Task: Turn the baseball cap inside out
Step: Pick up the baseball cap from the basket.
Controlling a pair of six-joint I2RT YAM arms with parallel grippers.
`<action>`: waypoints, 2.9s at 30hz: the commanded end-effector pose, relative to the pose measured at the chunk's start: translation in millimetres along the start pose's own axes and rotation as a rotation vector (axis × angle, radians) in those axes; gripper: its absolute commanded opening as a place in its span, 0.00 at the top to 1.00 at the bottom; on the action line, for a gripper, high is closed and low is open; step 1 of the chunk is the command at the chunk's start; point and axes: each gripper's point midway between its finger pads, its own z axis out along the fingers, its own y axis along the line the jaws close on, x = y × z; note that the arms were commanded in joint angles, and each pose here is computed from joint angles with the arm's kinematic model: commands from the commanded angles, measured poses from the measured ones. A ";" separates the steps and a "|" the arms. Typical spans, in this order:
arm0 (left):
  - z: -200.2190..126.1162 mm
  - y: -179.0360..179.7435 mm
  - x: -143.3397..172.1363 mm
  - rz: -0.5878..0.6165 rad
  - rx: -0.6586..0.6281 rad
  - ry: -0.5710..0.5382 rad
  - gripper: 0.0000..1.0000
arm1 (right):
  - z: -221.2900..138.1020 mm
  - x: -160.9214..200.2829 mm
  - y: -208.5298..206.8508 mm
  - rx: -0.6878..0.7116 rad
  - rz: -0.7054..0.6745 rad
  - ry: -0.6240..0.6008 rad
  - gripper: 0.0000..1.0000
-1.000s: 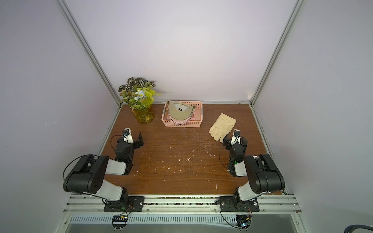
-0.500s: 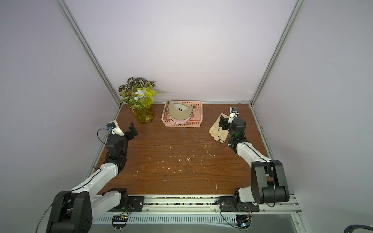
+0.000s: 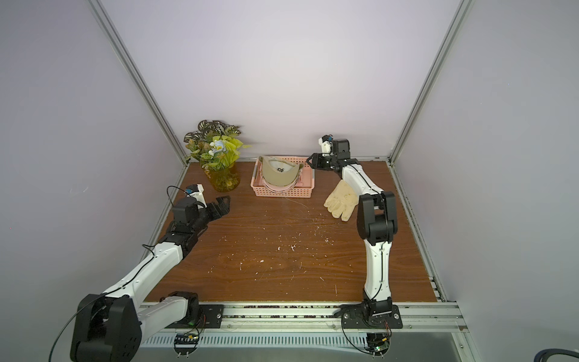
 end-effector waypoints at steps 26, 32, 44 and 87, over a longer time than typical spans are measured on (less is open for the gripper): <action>0.5 -16.1 10.1 0.039 0.070 0.076 0.01 | 18.4 0.0 25.1 0.116 0.042 0.097 0.59; -0.5 -15.1 11.0 0.040 0.067 0.076 0.01 | 31.8 12.7 30.4 0.063 0.058 0.140 0.60; -1.1 -13.1 13.1 0.040 0.058 0.081 0.01 | 41.7 19.5 26.2 0.088 0.068 0.159 0.60; -31.9 -61.6 -56.5 0.210 0.177 -0.139 0.01 | -6.4 -45.9 108.4 -0.103 0.121 -0.001 1.00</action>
